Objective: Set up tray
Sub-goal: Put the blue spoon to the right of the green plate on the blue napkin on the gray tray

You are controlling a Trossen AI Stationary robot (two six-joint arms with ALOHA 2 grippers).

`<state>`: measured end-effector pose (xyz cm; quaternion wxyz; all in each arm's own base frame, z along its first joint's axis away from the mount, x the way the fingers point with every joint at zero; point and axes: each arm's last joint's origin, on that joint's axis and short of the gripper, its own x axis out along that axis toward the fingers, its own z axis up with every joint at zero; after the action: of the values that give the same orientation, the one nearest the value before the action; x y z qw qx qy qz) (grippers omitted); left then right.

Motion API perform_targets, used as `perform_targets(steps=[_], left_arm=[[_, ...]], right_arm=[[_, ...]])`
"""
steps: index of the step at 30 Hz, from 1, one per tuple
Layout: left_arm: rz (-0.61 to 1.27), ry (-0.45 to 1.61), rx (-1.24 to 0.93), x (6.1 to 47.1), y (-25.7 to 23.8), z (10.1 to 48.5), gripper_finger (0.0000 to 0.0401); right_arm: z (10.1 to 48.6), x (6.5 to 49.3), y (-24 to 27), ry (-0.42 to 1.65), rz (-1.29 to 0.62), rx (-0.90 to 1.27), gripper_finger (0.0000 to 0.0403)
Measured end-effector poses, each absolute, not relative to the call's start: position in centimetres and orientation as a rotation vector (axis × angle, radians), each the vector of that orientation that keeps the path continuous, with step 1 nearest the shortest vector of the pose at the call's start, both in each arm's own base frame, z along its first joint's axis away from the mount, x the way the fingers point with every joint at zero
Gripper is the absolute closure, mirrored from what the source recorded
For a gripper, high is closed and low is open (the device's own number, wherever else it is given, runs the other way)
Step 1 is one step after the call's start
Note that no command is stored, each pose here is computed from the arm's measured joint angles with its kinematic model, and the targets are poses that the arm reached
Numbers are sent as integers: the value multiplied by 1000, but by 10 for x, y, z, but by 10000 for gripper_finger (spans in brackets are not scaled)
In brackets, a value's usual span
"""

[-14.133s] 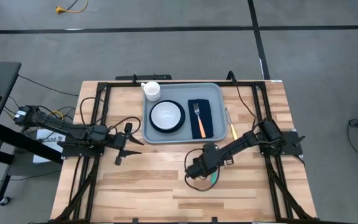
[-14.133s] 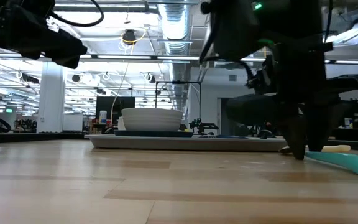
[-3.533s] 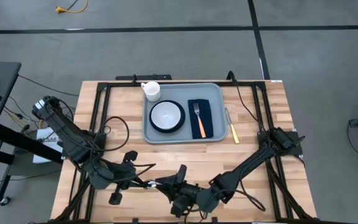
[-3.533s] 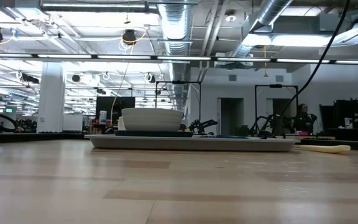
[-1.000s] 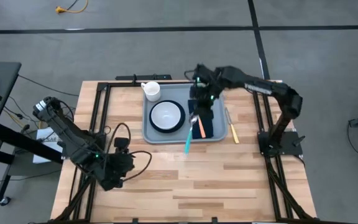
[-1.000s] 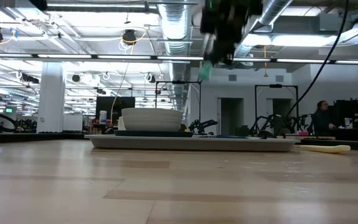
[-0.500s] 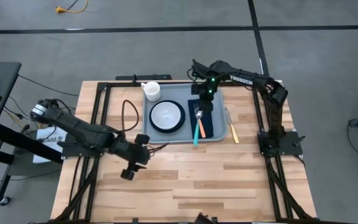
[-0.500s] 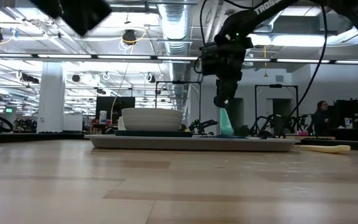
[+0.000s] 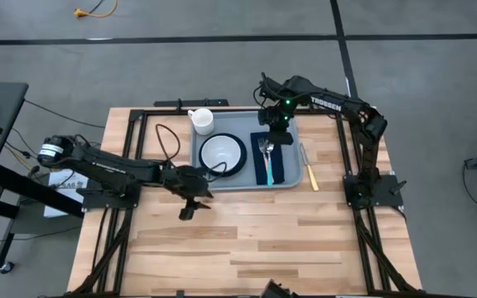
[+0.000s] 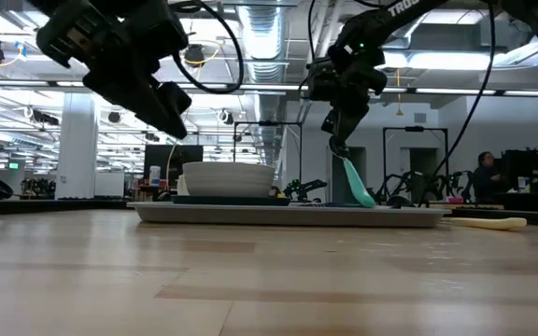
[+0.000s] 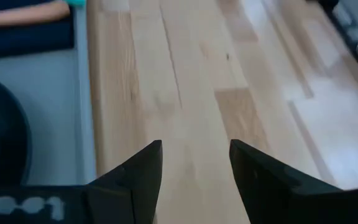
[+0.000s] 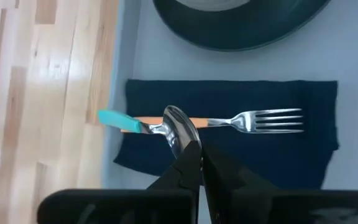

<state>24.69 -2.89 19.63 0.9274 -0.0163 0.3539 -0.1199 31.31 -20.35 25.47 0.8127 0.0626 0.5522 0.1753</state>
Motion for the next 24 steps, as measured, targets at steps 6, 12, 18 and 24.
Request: perform_targets(steps=[6,12,18,24], left_arm=[[-247,604,-101,249,-37,195,225],[-181,557,-106,249,-51,199,225],[-116,537,-61,246,-56,202,225],[-143,531,63,224,-44,222,225]], right_arm=[[260,314,-205,1155,407,65,403],[261,315,-205,1122,474,-46,403],[262,318,-207,1054,495,-75,403],[264,320,-207,1011,508,-79,403]])
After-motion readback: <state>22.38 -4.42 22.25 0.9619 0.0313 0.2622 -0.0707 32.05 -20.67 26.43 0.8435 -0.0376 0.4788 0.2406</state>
